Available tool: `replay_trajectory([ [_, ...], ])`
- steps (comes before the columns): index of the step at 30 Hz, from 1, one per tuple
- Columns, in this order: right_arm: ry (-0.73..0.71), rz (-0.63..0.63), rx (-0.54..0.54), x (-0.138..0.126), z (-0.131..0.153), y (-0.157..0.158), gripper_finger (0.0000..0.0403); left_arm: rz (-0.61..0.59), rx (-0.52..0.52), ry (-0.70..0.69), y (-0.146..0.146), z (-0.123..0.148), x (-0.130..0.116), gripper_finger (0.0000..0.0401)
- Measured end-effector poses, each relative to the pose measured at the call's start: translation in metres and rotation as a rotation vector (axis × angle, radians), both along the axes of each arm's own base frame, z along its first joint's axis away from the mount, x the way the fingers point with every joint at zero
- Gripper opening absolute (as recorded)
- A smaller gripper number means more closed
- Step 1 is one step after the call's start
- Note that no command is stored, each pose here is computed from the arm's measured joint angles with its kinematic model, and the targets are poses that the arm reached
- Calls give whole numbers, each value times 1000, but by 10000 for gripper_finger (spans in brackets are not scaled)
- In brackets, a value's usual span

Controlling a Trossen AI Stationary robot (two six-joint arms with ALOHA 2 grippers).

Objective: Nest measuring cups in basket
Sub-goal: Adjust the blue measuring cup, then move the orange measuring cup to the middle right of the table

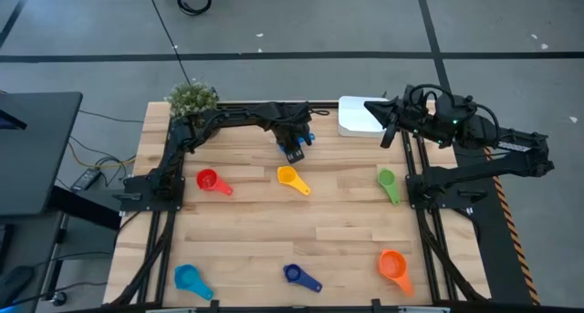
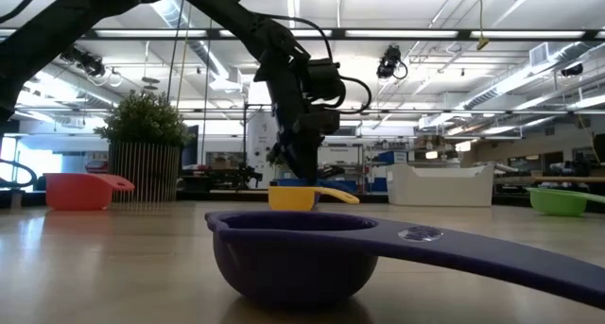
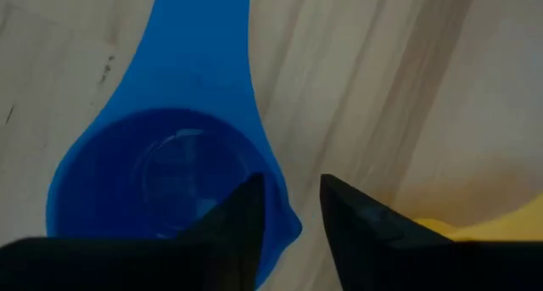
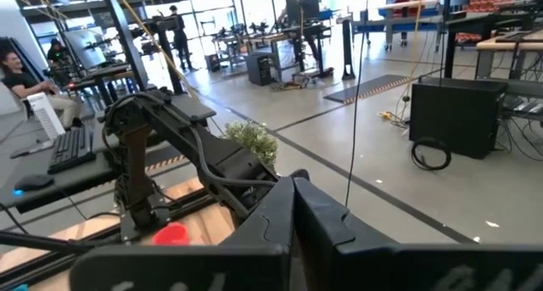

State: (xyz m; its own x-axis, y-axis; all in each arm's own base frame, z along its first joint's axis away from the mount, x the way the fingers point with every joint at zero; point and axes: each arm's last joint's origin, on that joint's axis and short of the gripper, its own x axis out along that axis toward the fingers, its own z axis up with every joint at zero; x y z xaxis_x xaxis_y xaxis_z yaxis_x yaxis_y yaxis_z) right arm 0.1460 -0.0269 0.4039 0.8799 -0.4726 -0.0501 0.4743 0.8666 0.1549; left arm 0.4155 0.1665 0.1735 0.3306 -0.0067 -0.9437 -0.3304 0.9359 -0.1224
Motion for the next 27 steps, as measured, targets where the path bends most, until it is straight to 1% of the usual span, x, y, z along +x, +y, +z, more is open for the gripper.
replay_trajectory([
  [3, 56, 11, -26, 0, -4, 0, 16, 3, -3, -2, 0, 2, 0, 136],
  [6, 103, 13, -22, -2, -8, 0, 16, 28, -14, 4, -1, 4, -2, 137],
  [9, 182, 17, 13, -8, -6, 2, 16, 46, -18, -1, -1, 10, -3, 135],
  [12, 269, 21, 55, -17, -1, 4, 16, 49, -8, -27, -2, 22, -6, 135],
  [14, 330, 55, 81, -22, 3, 6, 16, 49, 2, -54, -3, 35, -8, 135],
  [19, 507, 224, 175, -27, 7, 15, 15, 78, 17, -138, -9, 73, -19, 135],
  [22, 631, 315, 266, -25, 5, 20, 12, 96, 19, -211, -16, 103, -29, 135],
  [27, 890, 494, 436, -21, -9, 33, 4, 123, 31, -356, -35, 157, -52, 135],
])
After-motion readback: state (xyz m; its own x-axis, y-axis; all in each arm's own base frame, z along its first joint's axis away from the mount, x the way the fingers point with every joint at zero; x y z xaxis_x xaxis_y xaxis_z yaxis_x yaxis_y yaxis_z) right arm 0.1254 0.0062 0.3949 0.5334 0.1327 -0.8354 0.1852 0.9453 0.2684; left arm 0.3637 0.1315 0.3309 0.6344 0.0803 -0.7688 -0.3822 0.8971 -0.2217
